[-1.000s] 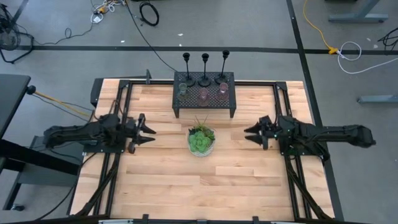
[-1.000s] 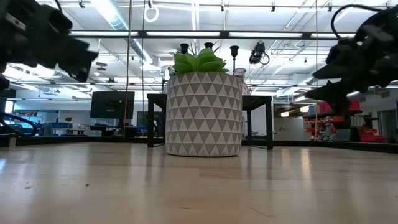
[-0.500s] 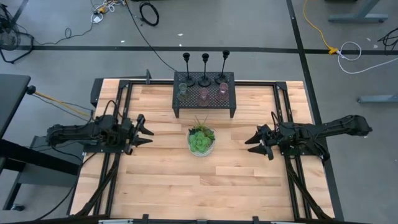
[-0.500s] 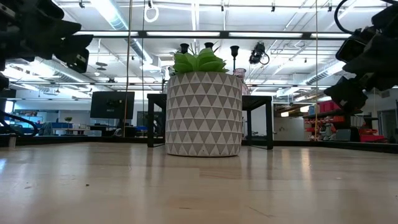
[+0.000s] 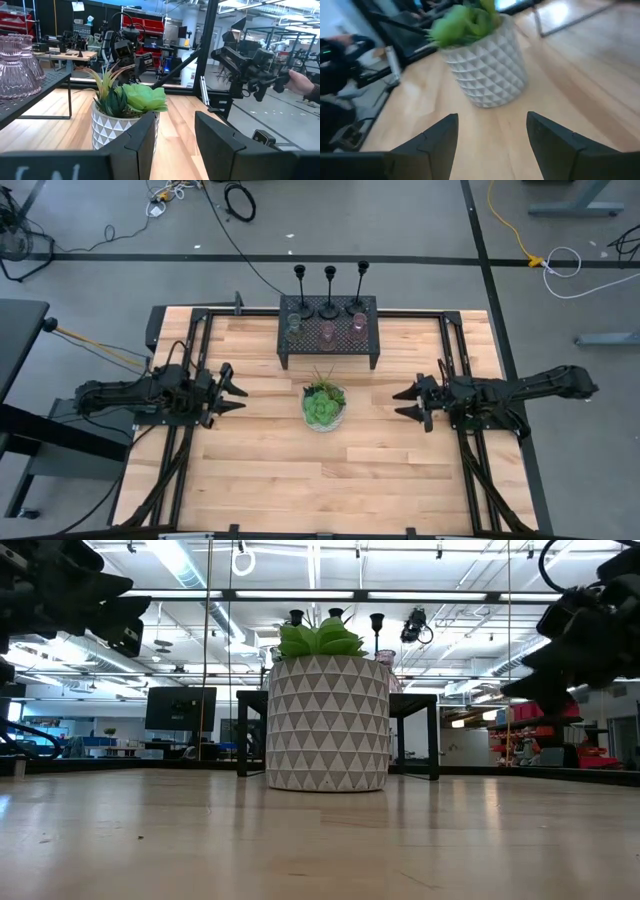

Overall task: Pick & Place candle stick holders
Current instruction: Return to Home Position

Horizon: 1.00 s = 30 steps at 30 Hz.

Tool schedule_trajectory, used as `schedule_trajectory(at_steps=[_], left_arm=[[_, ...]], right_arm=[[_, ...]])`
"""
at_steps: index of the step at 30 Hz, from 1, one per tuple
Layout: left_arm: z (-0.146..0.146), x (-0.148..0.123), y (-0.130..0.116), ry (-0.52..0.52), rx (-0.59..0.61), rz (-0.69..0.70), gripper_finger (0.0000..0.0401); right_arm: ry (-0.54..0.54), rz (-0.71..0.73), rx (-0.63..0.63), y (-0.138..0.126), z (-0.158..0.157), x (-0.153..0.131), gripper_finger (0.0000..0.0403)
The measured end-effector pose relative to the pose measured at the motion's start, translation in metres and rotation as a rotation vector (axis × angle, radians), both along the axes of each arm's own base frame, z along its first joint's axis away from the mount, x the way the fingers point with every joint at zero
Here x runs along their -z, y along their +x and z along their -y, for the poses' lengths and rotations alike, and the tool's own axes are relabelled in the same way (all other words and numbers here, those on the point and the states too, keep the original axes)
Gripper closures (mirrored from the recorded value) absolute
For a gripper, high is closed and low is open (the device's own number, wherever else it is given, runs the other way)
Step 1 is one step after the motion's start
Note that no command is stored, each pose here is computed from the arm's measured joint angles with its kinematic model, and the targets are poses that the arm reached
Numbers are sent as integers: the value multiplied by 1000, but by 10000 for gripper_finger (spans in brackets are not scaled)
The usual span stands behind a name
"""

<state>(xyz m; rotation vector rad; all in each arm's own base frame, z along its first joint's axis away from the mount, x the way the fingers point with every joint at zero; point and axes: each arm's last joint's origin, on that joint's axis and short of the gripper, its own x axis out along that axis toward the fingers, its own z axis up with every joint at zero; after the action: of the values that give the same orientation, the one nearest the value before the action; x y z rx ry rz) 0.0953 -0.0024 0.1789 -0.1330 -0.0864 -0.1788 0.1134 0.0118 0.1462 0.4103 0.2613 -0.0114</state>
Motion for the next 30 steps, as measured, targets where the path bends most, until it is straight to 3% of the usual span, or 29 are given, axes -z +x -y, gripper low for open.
schedule_trajectory(at_steps=[2, 8, 11, 14, 18, 30], left_arm=[[0, 0, 0, 0, 0, 0, 259], [0, 0, 0, 0, 0, 1, 259], [0, 0, 0, 0, 0, 1, 259], [0, 0, 0, 0, 0, 1, 259], [0, 0, 0, 0, 4, 1, 259], [0, 0, 0, 0, 4, -3, 259]], right_arm=[[-55, 70, -39, 0, 0, -6, 167], [-374, 500, -129, -7, -2, -44, 167], [-534, 615, -144, -11, -2, -53, 167], [-618, 662, -162, -14, -3, -56, 167], [-670, 648, -123, -14, -1, -55, 167], [-605, 578, -51, -12, 1, -52, 167]])
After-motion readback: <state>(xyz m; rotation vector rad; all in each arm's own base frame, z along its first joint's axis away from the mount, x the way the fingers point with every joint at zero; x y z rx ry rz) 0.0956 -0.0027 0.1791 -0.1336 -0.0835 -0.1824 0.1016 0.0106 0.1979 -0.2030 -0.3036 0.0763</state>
